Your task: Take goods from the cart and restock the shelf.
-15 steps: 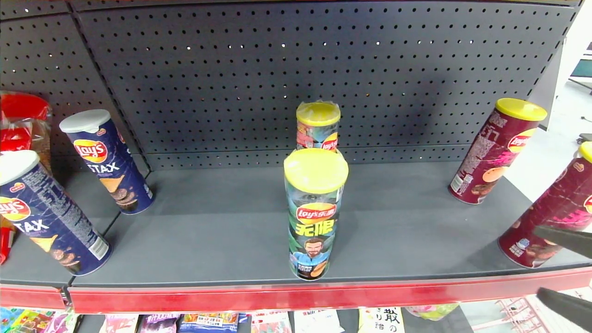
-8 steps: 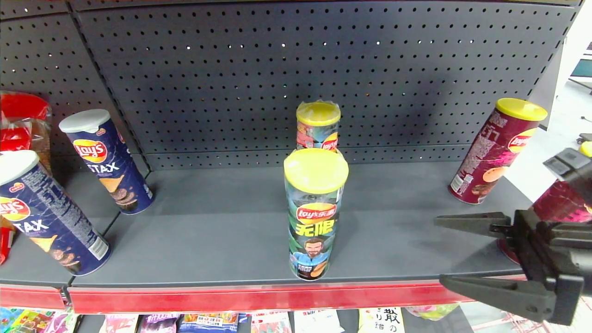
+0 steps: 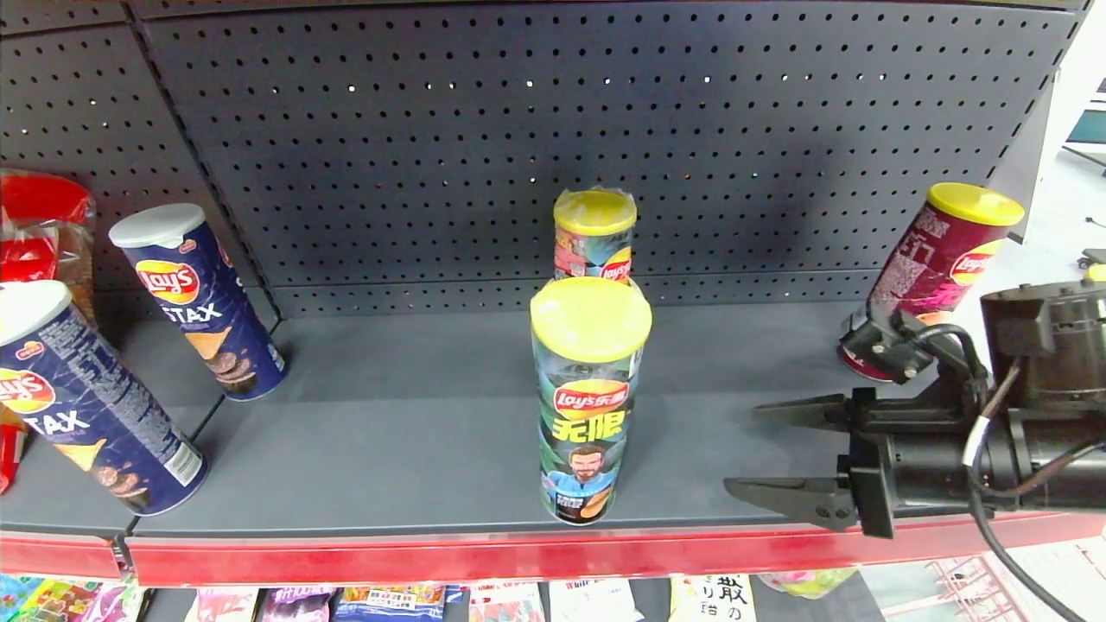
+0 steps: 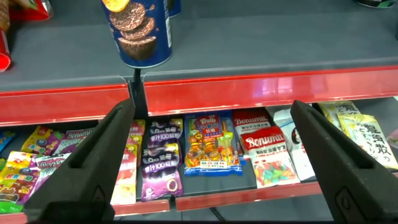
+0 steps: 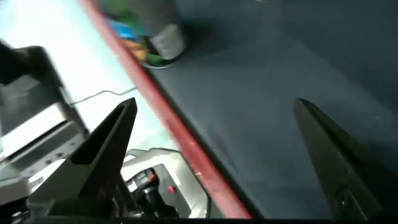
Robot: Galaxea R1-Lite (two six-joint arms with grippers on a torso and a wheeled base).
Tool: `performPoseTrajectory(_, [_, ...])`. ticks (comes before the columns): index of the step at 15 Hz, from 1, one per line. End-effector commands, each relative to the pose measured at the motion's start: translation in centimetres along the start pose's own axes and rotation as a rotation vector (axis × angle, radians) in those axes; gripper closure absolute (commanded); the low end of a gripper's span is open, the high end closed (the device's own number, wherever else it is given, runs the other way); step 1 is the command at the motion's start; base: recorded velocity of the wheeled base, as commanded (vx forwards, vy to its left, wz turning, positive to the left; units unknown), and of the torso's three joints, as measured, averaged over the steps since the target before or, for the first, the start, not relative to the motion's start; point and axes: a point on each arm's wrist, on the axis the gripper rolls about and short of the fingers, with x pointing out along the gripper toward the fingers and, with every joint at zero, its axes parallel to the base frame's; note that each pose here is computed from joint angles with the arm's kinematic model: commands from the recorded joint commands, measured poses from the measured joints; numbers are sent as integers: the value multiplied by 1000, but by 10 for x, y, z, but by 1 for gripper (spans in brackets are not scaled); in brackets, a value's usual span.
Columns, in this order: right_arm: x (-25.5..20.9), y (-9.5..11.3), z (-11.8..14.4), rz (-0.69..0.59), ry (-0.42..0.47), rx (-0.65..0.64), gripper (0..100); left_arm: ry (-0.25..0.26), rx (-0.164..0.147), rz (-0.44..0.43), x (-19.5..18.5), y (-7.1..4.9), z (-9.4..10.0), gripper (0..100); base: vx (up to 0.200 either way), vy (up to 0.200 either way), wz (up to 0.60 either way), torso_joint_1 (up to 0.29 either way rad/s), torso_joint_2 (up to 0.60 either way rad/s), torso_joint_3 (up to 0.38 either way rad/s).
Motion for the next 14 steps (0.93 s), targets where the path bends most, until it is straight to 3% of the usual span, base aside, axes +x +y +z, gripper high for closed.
performPoseTrajectory(1, [15,-8,-3,-1,42,22,0,2,0,1,0,0,0,0,0,0,0,0,0,0])
performPoseTrajectory(3, [29,-14,0,-63,77,35,0,2,0,1,0,0,0,0,0,0,0,0,0,0])
performPoseTrajectory(14, [67,2,10,-2,114,37,0,2,0,1,0,0,0,0,0,0,0,0,0,0])
